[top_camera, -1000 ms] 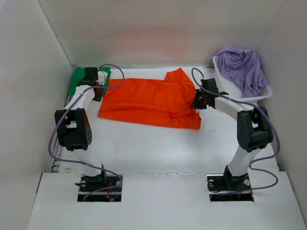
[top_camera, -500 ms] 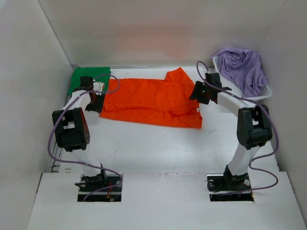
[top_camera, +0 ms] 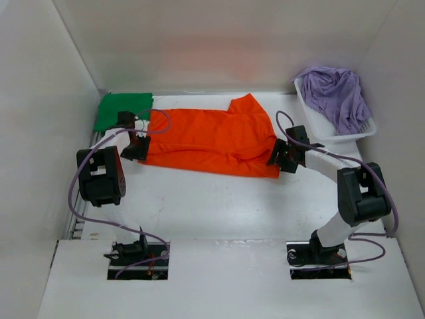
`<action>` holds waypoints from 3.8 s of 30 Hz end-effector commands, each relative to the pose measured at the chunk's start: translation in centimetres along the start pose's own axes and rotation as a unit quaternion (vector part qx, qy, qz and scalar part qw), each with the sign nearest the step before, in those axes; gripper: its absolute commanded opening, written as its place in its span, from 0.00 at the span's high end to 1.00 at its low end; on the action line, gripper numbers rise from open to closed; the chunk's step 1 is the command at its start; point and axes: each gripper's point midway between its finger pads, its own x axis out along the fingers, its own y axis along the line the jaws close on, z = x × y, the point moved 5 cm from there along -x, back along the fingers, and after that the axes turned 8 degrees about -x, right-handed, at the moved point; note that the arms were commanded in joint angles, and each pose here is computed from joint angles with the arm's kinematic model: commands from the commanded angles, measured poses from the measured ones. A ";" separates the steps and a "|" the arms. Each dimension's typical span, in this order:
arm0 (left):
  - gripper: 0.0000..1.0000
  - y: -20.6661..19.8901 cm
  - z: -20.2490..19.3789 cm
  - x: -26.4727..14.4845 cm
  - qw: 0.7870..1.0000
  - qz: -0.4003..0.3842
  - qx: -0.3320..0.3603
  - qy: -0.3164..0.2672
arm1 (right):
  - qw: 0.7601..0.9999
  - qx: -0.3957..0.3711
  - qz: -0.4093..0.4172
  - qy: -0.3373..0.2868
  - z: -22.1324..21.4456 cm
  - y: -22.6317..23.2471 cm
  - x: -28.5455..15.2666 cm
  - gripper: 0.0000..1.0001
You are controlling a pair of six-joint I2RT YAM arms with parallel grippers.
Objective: Fold and stack the t-shirts
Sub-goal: Fold the flattened tshirt in 1/3 of the way
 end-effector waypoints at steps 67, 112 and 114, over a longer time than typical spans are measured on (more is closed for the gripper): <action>0.62 -5.0 -6.1 -4.6 0.897 0.057 0.436 -0.049 | 0.999 0.015 0.040 0.033 -8.3 0.4 -8.7 0.54; 0.56 3.4 2.4 -2.6 0.980 0.120 0.154 -0.036 | 0.999 -0.015 0.043 -0.017 -5.9 1.3 -8.9 0.55; 0.50 4.2 4.1 -4.2 0.981 0.137 0.123 -0.068 | 0.998 -0.019 0.045 -0.031 -5.1 1.6 -9.3 0.55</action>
